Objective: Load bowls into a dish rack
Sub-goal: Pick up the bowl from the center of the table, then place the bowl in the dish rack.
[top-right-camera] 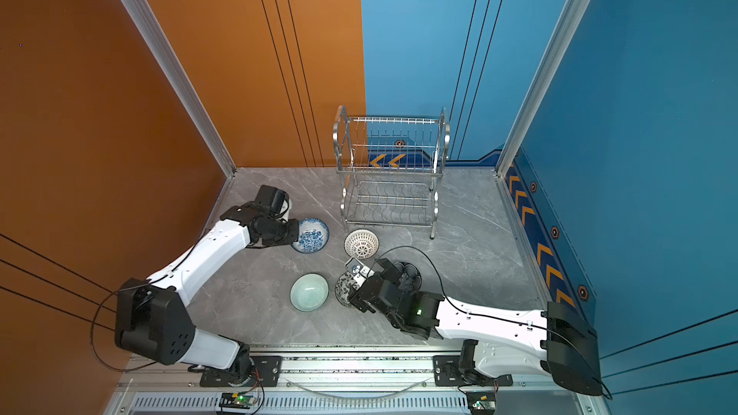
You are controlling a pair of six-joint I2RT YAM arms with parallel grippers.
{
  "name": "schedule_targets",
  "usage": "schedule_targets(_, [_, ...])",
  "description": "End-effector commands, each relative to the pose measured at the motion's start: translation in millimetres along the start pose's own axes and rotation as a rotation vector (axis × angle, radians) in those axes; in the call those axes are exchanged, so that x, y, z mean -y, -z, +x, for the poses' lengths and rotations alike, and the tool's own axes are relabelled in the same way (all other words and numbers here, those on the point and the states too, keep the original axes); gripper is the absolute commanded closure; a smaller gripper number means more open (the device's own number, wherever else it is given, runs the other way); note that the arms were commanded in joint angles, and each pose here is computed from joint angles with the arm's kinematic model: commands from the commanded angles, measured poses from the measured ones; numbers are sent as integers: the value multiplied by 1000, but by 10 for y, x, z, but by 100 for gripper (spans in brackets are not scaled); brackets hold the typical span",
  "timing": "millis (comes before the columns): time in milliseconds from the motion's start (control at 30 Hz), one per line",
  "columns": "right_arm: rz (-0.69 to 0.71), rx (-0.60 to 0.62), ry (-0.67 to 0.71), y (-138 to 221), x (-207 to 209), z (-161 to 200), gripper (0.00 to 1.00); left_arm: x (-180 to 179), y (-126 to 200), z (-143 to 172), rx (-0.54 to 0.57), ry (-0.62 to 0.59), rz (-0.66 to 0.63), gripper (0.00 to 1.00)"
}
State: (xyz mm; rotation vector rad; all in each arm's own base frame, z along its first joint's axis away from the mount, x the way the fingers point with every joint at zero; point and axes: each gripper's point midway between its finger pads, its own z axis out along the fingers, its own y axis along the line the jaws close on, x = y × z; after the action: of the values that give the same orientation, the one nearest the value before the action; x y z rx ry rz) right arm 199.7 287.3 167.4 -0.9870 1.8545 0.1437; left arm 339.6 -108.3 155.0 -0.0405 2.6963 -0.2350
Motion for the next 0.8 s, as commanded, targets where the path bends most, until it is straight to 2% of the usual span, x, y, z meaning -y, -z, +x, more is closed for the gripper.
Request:
schedule_targets(0, [-89, 82, 145, 48, -112, -187, 19, -13, 202, 114, -59, -144, -79, 100])
schedule_targets(200, [-175, 81, 187, -35, -249, -279, 36, 209, 352, 109, -25, -291, -136, 100])
schedule_targets(267, [-199, 83, 196, -66, -308, -317, 38, 299, 381, 140, -24, -315, -123, 100])
schedule_targets(433, [-264, 128, 220, -117, -470, -403, 39, 508, 439, 239, -28, -376, -90, 100])
schedule_targets(767, [-287, 127, 277, -216, -571, -534, 44, 716, 502, 417, -39, -423, -49, 100])
